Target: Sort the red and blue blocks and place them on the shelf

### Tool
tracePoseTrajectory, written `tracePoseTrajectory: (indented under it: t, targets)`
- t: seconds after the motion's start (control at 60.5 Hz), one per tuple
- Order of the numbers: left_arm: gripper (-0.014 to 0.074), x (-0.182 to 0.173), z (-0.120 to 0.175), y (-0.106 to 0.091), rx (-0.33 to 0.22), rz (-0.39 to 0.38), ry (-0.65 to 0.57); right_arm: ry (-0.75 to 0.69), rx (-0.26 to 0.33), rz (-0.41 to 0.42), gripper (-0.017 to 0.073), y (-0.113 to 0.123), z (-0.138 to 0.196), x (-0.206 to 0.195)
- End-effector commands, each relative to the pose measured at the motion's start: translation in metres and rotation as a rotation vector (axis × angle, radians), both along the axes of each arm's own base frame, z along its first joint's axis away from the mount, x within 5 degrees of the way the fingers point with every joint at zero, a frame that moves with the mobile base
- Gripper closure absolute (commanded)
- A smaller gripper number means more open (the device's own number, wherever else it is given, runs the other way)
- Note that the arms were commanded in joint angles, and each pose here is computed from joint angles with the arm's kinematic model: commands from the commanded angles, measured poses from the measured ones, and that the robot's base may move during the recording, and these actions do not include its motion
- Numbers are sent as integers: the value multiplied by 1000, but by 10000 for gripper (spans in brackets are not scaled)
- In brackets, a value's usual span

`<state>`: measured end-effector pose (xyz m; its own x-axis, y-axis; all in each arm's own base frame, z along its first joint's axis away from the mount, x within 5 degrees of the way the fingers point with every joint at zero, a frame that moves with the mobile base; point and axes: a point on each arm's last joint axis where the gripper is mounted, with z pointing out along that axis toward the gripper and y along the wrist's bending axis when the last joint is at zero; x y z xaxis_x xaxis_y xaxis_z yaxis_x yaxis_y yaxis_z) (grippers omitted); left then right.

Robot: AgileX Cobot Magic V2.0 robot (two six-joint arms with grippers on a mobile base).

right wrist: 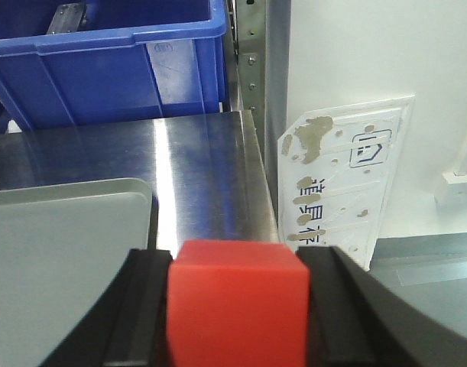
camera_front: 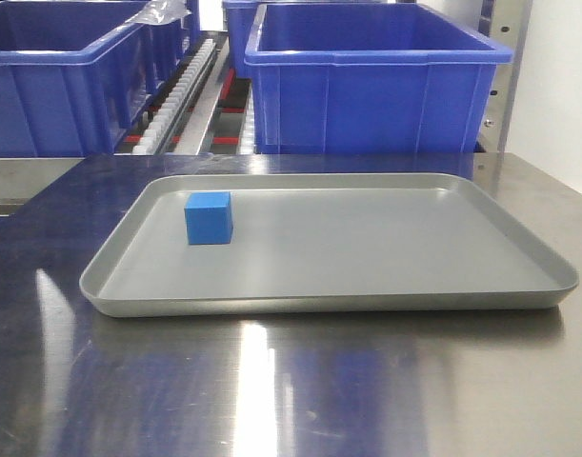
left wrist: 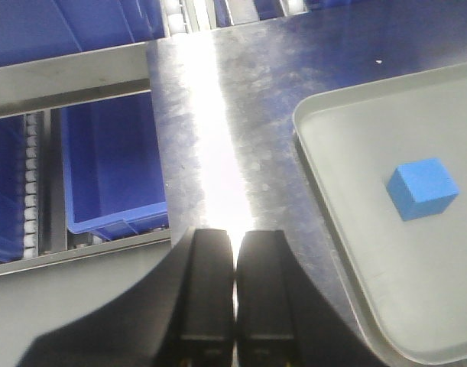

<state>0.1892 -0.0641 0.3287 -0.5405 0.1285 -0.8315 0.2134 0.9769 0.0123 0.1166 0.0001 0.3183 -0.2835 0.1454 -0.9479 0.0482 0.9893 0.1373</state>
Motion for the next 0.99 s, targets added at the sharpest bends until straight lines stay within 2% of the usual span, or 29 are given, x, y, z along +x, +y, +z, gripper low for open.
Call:
tracePoseTrajectory:
  t: [0.0,0.099,0.298,0.397,0.463,0.529,0.645,0.728,0.794,0.976]
  targets:
    - [450,3,18,-4,-55,-15,-100,-122,-18,3,498,0,18,1]
    - [454,6,13,-5,-123,43,-46,-122,-18,3,498,0,18,1]
    - [455,17,-1,-9,-132,80,36,-122,-18,3,498,0,18,1]
    - [455,21,-2,-12,-141,72,25,-122,-18,3,498,0,18,1]
    - [455,22,0,-12,-168,75,3,-122,-18,3,498,0,18,1]
    - [455,26,1,-5,-211,118,-9,-122,-18,3,498,0,18,1]
    - [455,33,0,19,-295,253,7,-122,-18,3,498,0,18,1]
    - [455,35,0,33,-276,303,0,-122,-18,3,498,0,18,1]
    - [455,35,0,35,-233,287,-9,-122,-18,3,498,0,18,1]
    - [455,35,1,23,-241,226,-22,-122,-18,3,498,0,18,1]
